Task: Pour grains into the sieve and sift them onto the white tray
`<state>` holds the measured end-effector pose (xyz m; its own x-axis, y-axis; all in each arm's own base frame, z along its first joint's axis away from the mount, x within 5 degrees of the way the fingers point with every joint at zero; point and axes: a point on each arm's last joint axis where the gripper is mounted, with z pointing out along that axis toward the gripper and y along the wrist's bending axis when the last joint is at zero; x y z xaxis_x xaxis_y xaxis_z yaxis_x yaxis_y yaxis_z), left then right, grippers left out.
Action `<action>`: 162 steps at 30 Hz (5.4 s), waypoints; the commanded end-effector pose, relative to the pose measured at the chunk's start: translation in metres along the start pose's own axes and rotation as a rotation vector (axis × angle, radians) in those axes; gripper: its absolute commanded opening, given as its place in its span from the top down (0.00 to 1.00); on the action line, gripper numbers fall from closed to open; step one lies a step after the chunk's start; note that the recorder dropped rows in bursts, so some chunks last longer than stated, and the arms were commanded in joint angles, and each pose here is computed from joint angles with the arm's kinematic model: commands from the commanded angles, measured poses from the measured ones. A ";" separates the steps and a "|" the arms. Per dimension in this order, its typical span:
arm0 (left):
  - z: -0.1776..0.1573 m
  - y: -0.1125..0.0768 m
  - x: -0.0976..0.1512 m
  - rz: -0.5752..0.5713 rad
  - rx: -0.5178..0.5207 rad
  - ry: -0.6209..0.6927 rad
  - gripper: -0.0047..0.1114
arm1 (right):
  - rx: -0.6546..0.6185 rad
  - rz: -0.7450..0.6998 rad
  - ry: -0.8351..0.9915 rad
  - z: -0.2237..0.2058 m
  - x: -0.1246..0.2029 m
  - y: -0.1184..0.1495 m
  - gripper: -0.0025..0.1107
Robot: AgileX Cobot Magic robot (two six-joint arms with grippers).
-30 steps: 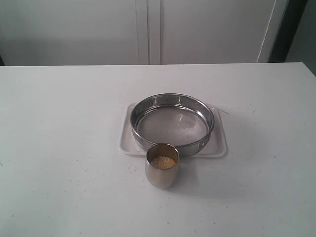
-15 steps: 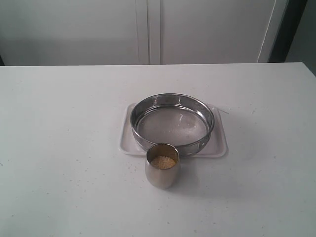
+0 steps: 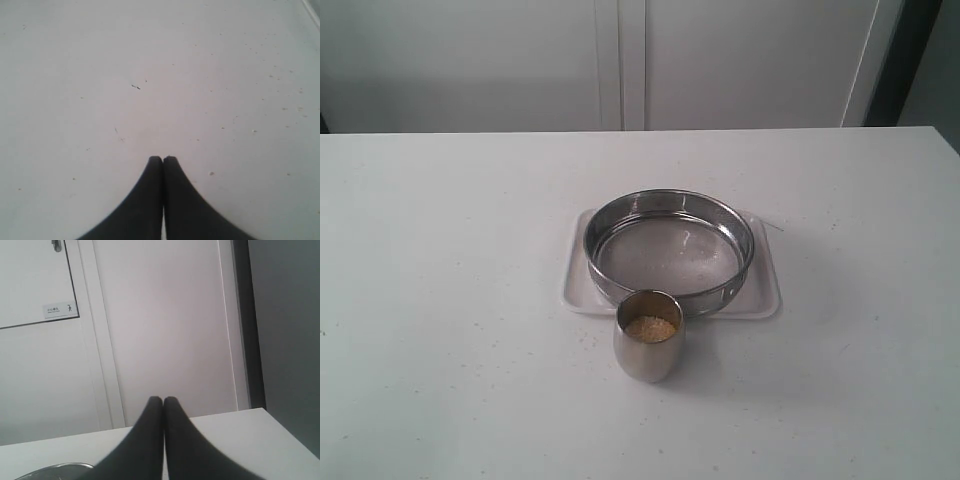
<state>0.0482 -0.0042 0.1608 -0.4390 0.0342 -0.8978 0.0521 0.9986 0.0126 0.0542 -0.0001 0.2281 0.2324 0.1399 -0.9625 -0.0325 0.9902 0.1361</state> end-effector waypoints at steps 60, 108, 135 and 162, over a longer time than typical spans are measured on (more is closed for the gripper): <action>0.001 0.000 0.003 -0.009 0.000 0.007 0.96 | -0.447 -0.152 0.507 0.119 0.077 0.035 0.98; 0.001 0.000 0.003 -0.009 0.000 0.007 0.96 | -0.999 -0.083 0.617 0.113 0.167 0.074 0.24; 0.001 0.000 0.003 -0.009 0.000 0.007 0.96 | -1.026 -0.026 0.594 0.140 0.176 0.116 0.12; 0.001 0.000 0.003 -0.009 0.000 0.007 0.96 | -1.068 -0.063 0.720 0.133 0.189 0.114 0.12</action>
<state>0.0482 -0.0042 0.1608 -0.4390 0.0342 -0.8978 0.0521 0.9986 0.0126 0.2243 0.1389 0.0943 -0.3020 -0.2696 -0.9144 -0.8710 0.4679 0.1497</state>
